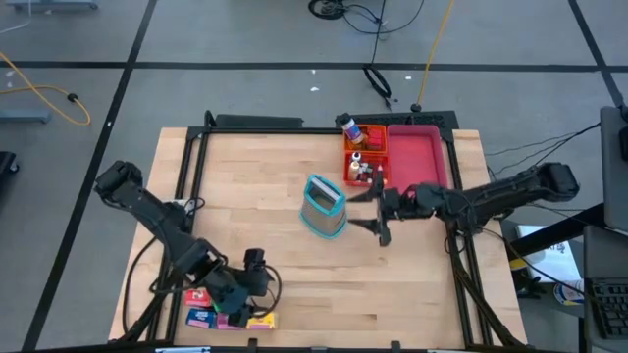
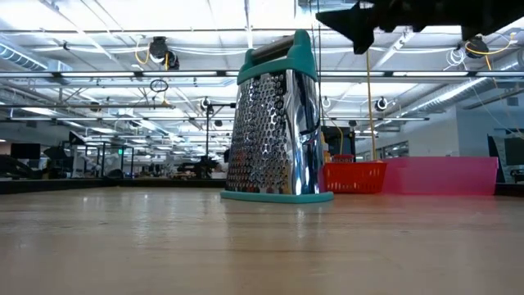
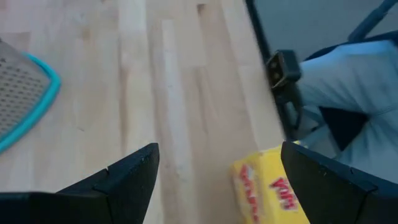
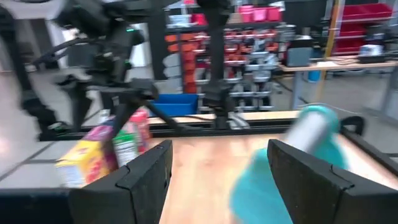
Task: Pick & Place Kitchen Items
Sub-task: Put the yellow cereal box into the red bin
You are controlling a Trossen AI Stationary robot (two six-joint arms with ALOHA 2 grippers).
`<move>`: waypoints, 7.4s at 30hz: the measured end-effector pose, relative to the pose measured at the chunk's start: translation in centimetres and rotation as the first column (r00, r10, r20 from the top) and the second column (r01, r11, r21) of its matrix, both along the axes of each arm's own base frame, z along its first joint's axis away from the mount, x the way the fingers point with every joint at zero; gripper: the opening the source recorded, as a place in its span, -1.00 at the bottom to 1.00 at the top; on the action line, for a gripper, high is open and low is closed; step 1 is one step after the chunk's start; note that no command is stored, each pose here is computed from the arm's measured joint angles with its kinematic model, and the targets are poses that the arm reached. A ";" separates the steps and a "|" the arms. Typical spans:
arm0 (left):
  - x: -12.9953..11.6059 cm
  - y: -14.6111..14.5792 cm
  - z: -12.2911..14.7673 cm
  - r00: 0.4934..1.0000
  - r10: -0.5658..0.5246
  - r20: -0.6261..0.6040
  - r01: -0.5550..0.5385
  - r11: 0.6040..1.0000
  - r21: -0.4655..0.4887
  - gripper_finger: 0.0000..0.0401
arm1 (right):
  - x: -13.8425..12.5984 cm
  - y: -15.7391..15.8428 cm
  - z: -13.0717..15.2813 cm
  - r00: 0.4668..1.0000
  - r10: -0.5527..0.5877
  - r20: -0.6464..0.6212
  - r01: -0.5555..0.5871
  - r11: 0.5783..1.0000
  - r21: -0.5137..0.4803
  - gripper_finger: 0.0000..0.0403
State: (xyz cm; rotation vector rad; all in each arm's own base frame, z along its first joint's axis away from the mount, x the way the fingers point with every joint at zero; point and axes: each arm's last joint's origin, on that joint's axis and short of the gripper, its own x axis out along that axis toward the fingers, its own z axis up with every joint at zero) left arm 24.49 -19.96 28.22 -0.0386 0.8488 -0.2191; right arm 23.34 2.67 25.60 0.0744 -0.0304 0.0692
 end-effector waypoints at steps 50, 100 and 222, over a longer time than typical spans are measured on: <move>0.8 -4.8 -6.1 0.960 0.111 -0.258 -0.161 0.970 -0.180 -0.01 | -0.7 3.6 -0.7 0.998 0.014 -0.057 -0.017 0.999 -0.047 0.26; 12.3 11.0 4.4 0.970 0.238 0.042 -0.238 0.971 -0.016 -0.85 | 3.8 5.6 -2.5 0.997 0.065 -0.034 -0.065 0.998 0.009 0.26; 0.9 -0.2 8.5 0.949 0.243 0.200 -0.269 0.956 0.116 -0.06 | -9.8 -5.0 -8.7 0.327 -0.942 -0.081 0.944 0.329 -0.011 -0.24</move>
